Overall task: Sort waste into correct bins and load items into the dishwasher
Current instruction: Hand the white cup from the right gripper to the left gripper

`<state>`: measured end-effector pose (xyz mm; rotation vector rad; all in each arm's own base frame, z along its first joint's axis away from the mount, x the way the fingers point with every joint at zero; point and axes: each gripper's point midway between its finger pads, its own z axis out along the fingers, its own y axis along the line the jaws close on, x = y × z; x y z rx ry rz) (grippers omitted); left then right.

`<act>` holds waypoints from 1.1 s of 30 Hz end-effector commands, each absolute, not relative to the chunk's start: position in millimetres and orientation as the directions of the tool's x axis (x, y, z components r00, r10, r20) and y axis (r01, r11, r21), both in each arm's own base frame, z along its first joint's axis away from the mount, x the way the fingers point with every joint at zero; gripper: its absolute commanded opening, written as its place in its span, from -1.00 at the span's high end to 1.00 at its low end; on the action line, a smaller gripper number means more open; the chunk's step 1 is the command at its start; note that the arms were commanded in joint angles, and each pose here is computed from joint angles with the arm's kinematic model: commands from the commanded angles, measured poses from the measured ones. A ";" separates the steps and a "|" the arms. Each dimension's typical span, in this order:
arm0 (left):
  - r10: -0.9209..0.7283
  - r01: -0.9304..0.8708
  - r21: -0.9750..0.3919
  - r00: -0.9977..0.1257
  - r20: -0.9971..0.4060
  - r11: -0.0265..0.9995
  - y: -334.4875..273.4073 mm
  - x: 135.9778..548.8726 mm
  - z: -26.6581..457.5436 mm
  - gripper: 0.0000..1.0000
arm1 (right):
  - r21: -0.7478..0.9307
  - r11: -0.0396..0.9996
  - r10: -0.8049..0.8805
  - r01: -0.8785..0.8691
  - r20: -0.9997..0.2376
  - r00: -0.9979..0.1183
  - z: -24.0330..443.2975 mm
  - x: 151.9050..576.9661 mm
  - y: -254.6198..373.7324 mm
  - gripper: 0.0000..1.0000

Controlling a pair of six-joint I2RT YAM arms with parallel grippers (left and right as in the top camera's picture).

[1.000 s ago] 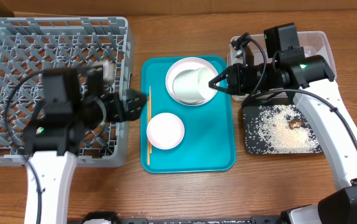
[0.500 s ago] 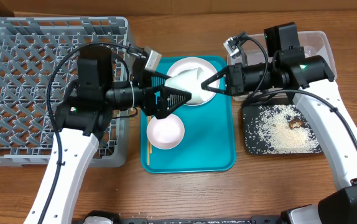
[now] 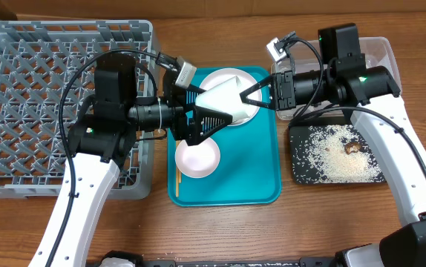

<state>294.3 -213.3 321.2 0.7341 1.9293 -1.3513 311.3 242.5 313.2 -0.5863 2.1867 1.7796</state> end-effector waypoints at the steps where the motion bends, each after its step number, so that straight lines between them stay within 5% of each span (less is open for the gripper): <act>1: 0.073 0.784 -0.566 -0.599 -0.797 0.254 -218.4 289.6 332.8 -0.96 | 0.886 0.110 -0.155 -0.450 -0.431 -0.889 322.2 305.7 245.7 0.92; 23: 0.056 0.796 -0.552 -0.581 -0.812 0.249 -219.1 293.6 340.1 -0.94 | 0.894 0.105 -0.132 -0.436 -0.422 -0.897 330.5 314.3 248.2 0.92; 33: 0.046 0.804 -0.541 -0.567 -0.822 0.246 -219.6 295.7 344.6 -0.56 | 0.894 0.105 -0.132 -0.435 -0.421 -0.897 330.5 314.2 248.2 0.92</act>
